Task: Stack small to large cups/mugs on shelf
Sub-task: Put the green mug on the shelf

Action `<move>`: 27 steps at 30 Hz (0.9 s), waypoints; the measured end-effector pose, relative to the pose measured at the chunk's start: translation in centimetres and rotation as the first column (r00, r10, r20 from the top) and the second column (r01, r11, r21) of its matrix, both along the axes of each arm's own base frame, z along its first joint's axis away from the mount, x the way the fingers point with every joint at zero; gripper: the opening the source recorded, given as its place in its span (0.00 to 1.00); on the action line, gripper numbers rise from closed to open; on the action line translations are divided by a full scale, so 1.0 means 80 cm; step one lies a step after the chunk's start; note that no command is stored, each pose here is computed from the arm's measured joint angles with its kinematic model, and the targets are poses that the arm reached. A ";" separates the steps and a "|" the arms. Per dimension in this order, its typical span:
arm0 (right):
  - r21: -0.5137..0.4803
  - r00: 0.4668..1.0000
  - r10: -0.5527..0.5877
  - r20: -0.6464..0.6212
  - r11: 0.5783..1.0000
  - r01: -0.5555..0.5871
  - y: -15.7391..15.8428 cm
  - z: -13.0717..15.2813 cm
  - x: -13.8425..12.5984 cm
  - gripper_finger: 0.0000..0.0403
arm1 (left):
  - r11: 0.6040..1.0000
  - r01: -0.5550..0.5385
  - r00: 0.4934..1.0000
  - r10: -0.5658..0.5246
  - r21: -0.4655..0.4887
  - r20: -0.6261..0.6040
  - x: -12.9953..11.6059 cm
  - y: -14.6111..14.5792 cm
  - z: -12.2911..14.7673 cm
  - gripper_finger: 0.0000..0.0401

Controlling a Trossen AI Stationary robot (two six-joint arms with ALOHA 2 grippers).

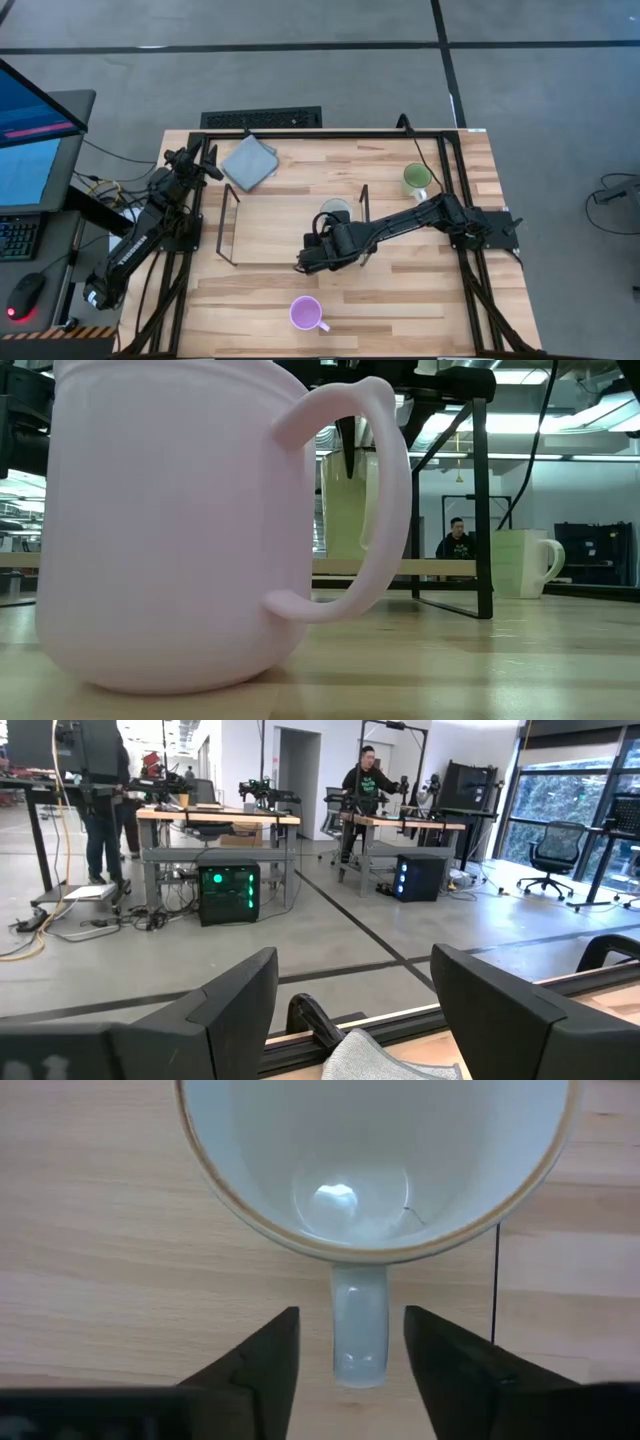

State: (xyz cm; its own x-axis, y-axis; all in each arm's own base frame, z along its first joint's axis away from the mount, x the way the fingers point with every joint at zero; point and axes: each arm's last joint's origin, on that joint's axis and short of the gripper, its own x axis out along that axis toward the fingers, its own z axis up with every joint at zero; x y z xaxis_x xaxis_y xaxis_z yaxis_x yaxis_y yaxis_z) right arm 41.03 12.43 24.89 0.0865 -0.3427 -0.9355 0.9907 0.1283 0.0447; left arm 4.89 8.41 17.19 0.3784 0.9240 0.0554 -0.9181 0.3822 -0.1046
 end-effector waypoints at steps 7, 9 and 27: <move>-0.008 1.000 0.016 -0.004 1.000 -0.016 0.000 0.000 0.000 0.57 | 1.000 0.000 1.000 0.000 0.001 0.000 0.000 0.000 0.000 0.63; -0.010 0.999 0.034 -0.011 0.999 -0.034 -0.001 -0.001 0.001 0.58 | 1.000 0.000 1.000 0.000 0.001 0.001 0.000 0.000 0.000 0.63; -0.034 0.988 0.153 0.009 0.988 -0.153 -0.014 0.048 0.004 0.58 | 1.000 0.006 1.000 -0.006 -0.002 -0.004 0.000 0.000 0.000 0.63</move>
